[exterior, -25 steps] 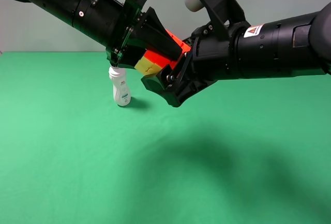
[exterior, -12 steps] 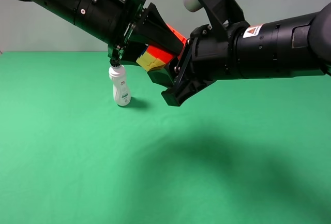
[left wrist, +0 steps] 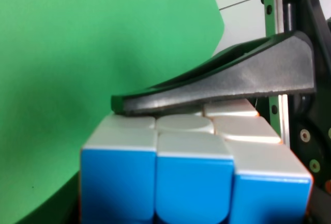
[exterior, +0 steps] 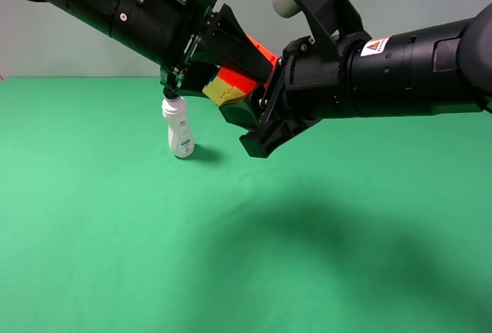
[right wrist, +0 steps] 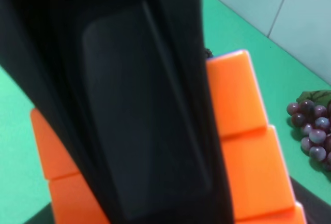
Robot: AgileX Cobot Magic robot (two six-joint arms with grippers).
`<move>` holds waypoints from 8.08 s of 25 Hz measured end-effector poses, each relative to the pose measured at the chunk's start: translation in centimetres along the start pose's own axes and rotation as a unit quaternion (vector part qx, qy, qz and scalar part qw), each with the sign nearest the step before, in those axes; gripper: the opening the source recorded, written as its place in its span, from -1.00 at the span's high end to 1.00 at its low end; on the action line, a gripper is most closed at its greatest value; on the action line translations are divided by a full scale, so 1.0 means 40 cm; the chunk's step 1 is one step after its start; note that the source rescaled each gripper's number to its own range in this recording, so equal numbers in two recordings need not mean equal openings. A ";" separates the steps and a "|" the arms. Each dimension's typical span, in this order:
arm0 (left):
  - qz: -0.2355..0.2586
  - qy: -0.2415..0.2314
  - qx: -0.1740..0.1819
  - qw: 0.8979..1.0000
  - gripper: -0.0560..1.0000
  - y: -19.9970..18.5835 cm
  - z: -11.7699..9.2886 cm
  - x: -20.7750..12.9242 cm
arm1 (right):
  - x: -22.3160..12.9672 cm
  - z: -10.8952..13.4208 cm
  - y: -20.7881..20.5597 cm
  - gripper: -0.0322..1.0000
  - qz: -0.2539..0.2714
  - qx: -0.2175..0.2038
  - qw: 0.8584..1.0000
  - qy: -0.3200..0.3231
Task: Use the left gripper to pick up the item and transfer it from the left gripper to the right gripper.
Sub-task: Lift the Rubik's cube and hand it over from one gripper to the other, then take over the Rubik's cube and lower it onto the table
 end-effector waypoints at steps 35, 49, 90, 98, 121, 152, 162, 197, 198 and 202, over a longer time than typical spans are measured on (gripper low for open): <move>-0.028 -0.034 0.032 0.999 -0.21 -0.016 -0.004 0.008 | 0.004 -0.006 0.000 0.93 -0.008 -0.011 1.000 0.003; -0.025 -0.016 0.032 0.999 -0.96 -0.016 -0.004 0.007 | 0.003 -0.005 0.000 0.93 -0.006 -0.008 1.000 0.006; -0.166 0.049 0.326 0.929 -0.99 -0.463 -0.120 -0.210 | -0.002 0.003 0.000 0.93 0.004 0.005 1.000 0.017; -0.190 0.052 0.389 0.900 -0.99 -0.437 -0.119 -0.378 | -0.002 0.003 0.000 0.94 0.004 0.005 1.000 0.018; -0.349 0.006 0.533 0.771 -0.99 -0.373 -0.056 -0.790 | -0.003 0.004 0.000 0.94 0.006 0.007 0.999 0.039; -0.350 0.007 0.540 0.765 -1.00 -0.375 -0.047 -0.787 | -0.123 -0.087 -0.029 0.94 0.165 0.024 0.975 0.148; -0.350 0.007 0.541 0.765 -1.00 -0.375 -0.047 -0.787 | -0.193 -0.169 -0.064 0.94 0.251 -0.057 0.954 0.153; -0.350 0.007 0.541 0.764 -1.00 -0.376 -0.047 -0.787 | -0.413 -0.247 0.094 0.94 0.356 -0.088 0.913 0.177; -0.350 0.007 0.541 0.764 -1.00 -0.376 -0.047 -0.787 | -0.417 -0.246 0.097 0.94 0.358 -0.087 0.912 0.178; -0.350 0.007 0.541 0.764 -1.00 -0.376 -0.047 -0.787 | -0.429 -0.245 0.107 0.94 0.361 -0.085 0.911 0.178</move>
Point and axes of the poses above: a point on each arm's last joint axis where the gripper is mounted, y pointing out along that axis toward the gripper, z along the wrist's bending axis when the last joint is at zero, x = y × z, the point moved 2 cm from there along y, pointing out along that axis toward the gripper, and after that the axes turned 3 degrees about -y, right-handed, at the moved point
